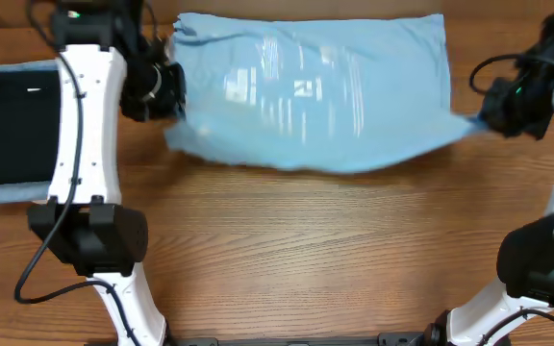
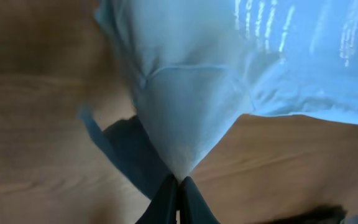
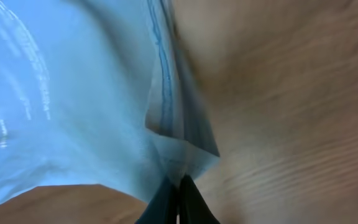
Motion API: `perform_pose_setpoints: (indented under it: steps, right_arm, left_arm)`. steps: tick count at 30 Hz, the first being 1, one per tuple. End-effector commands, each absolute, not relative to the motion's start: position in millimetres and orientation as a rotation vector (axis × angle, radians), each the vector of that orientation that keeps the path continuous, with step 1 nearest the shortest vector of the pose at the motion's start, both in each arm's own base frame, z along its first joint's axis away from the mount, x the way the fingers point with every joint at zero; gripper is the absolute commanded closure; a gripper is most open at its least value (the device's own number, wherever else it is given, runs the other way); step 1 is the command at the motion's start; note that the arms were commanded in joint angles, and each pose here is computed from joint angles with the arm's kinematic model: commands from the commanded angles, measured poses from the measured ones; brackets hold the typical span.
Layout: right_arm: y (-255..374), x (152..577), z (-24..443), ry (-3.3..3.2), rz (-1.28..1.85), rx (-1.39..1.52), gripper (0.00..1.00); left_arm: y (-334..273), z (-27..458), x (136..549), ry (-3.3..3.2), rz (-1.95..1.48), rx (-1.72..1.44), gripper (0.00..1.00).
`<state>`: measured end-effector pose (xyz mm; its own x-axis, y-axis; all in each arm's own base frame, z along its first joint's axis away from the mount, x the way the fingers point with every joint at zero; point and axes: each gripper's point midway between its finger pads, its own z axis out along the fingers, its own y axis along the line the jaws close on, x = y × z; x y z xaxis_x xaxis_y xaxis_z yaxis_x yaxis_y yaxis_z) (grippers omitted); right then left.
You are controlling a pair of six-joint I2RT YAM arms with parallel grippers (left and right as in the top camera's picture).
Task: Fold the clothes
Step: 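Lay the T-shirt flat on the table with both grippers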
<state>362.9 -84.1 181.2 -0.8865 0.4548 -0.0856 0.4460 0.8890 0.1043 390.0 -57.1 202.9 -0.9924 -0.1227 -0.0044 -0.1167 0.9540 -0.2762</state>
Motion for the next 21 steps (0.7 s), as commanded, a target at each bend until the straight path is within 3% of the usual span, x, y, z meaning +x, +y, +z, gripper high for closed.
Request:
perform_pose_setpoints:
  steps: [1, 11, 21]
  right_arm:
    - [-85.3, 349.2, 158.5, 3.016, 0.098, 0.715, 0.96]
    - [-75.4, 311.2, 128.9, 3.169, 0.108, 0.78, 0.96]
    - [-86.1, 271.3, 138.0, 3.036, -0.025, 0.98, 0.96]
  left_arm:
    - [-52.7, 191.3, 374.1, 3.147, -0.384, -0.168, 0.95]
    - [-47.8, 145.9, 322.4, 3.372, -0.309, -0.207, 0.96]
    - [-11.5, 155.9, 262.2, 3.157, -0.096, -0.445, 0.96]
